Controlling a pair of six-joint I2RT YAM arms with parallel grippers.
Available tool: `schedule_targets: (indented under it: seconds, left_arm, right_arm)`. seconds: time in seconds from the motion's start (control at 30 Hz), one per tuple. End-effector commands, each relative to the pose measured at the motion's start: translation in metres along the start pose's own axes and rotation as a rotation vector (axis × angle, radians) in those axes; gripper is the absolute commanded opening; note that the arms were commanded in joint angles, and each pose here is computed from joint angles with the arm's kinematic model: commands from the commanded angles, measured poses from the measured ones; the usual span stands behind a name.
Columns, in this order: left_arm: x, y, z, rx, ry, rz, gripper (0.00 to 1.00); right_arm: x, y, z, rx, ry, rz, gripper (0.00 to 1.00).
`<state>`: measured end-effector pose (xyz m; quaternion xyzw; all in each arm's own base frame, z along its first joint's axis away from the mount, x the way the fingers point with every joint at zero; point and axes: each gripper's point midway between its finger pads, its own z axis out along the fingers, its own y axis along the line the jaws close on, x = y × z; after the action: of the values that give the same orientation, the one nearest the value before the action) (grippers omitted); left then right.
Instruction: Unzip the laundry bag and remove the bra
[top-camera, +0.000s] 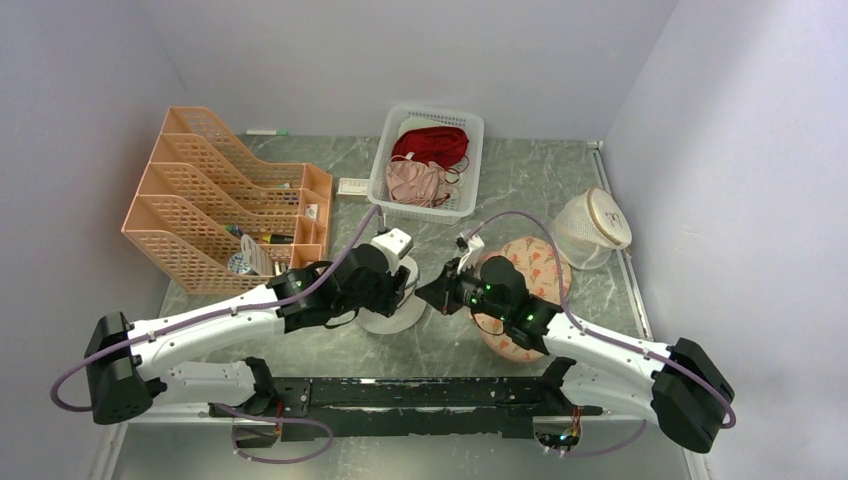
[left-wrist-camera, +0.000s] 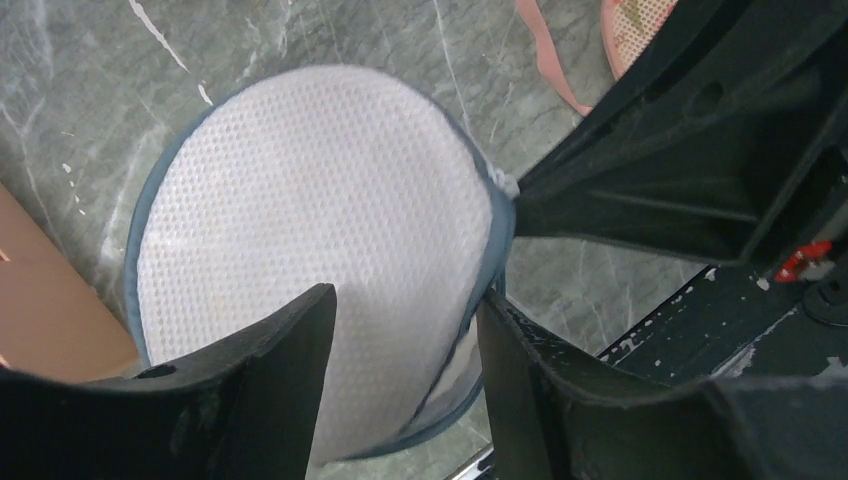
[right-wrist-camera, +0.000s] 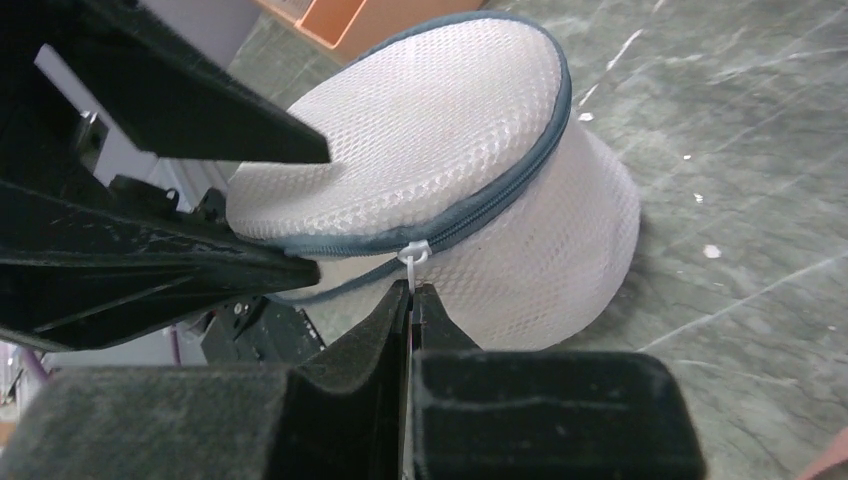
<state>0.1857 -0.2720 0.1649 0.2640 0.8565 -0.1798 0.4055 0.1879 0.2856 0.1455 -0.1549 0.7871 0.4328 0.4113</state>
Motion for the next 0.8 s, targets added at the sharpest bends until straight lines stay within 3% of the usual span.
schedule_targets:
  seconds: [0.0, 0.1, 0.2, 0.47, 0.77]
  left_arm:
    - [-0.019, -0.001, 0.001, -0.008, -0.027, 0.054, 0.68]
    - [-0.026, 0.001, 0.006, -0.029, -0.018, 0.101, 0.75]
    - [-0.03, 0.0, 0.012, -0.038, 0.01, 0.169, 0.76]
    - [-0.042, -0.011, 0.018, 0.036, -0.003, 0.345, 0.53]
    - [-0.032, -0.017, -0.003, 0.116, -0.022, 0.28, 0.71]
  right_arm:
    - [0.0, 0.024, 0.002, -0.104, 0.006, -0.048, 0.0]
    - [0.0, 0.029, 0.003, -0.113, 0.004, -0.05, 0.0]
    - [-0.001, 0.029, 0.004, -0.107, 0.003, -0.048, 0.0]
    - [-0.011, 0.026, 0.005, -0.065, -0.013, -0.04, 0.0]
    - [-0.01, 0.021, 0.006, -0.035, -0.011, -0.035, 0.0]
